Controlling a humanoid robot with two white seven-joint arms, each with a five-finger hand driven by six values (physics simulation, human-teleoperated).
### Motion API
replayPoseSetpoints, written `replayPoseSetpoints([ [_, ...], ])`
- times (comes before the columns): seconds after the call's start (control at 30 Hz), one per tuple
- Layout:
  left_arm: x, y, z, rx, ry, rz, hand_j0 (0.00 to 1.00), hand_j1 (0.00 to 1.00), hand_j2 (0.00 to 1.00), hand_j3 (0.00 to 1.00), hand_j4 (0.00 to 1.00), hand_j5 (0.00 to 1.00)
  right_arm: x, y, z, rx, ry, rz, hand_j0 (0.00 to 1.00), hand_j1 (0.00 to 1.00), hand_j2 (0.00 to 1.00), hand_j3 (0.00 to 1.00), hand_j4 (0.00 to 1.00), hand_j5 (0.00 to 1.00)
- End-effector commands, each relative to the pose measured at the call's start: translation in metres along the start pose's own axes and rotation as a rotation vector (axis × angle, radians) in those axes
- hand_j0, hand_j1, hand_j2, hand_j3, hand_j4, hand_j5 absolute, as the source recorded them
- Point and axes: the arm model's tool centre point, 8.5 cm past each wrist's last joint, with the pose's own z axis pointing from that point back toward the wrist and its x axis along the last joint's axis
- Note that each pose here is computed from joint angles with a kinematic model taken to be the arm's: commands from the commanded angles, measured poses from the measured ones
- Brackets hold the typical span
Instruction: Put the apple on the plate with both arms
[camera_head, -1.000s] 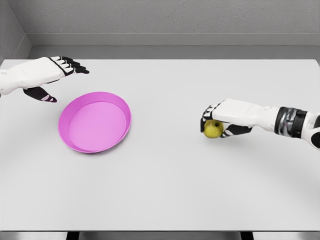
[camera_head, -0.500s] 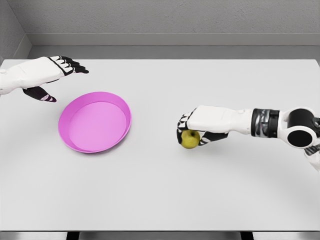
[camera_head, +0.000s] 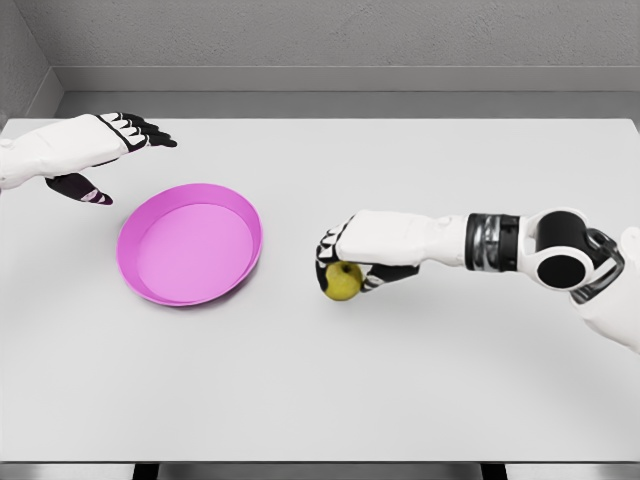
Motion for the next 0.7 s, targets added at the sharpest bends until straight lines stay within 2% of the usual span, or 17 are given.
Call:
replayPoseSetpoints([
  [0.0,0.0,0.001,0.001,0.004,0.001,0.005,1.0,1.0,1.0,1.0,1.0,1.0,0.004,0.002,-0.007,0.0,-0.019,-0.01,0.46,0.46,0.46,0.46,0.46,0.46],
  [0.1,0.0,0.001,0.001,0.004,0.001,0.005,1.0,1.0,1.0,1.0,1.0,1.0,0.005,0.002,-0.008,0.003,-0.021,-0.011,0.47,0.47,0.47,0.47,0.47,0.47],
  [0.13,0.0,0.001,0.001,0.004,0.001,0.005,1.0,1.0,1.0,1.0,1.0,1.0,0.005,0.002,-0.008,0.003,-0.021,-0.011,0.53,0.53,0.53,0.53,0.53,0.53],
  [0.17,0.0,0.001,0.001,0.006,0.001,0.005,1.0,1.0,1.0,1.0,1.0,1.0,0.006,0.002,-0.01,-0.002,-0.025,-0.011,1.0,1.0,1.0,1.0,1.0,1.0],
  [0.33,0.0,0.001,0.001,0.004,0.001,0.005,1.0,1.0,1.0,1.0,1.0,1.0,0.006,0.001,-0.01,-0.007,-0.029,-0.008,1.0,1.0,1.0,1.0,1.0,1.0],
  [0.43,0.0,0.001,0.001,0.004,0.001,0.005,1.0,1.0,1.0,1.0,1.0,1.0,0.002,-0.004,-0.002,-0.012,-0.014,0.007,1.0,1.0,1.0,1.0,1.0,1.0],
  [0.47,0.0,0.001,0.001,0.004,0.001,0.005,1.0,1.0,1.0,1.0,1.0,1.0,-0.002,-0.012,0.006,-0.031,0.006,0.019,1.0,1.0,1.0,1.0,1.0,1.0],
  [0.53,0.0,0.001,0.001,0.004,0.001,0.005,1.0,1.0,1.0,1.0,1.0,1.0,-0.018,-0.024,0.04,-0.061,0.094,0.039,1.0,1.0,1.0,1.0,1.0,1.0],
  [0.6,0.001,0.001,0.0,0.004,-0.003,0.004,1.0,1.0,1.0,1.0,1.0,1.0,-0.035,-0.04,0.087,-0.099,0.211,0.066,1.0,1.0,1.0,1.0,1.0,1.0],
  [0.67,0.004,0.0,-0.001,0.004,-0.012,0.002,1.0,1.0,1.0,1.0,1.0,1.0,-0.05,-0.041,0.14,-0.159,0.339,0.048,1.0,1.0,1.0,1.0,1.0,1.0],
])
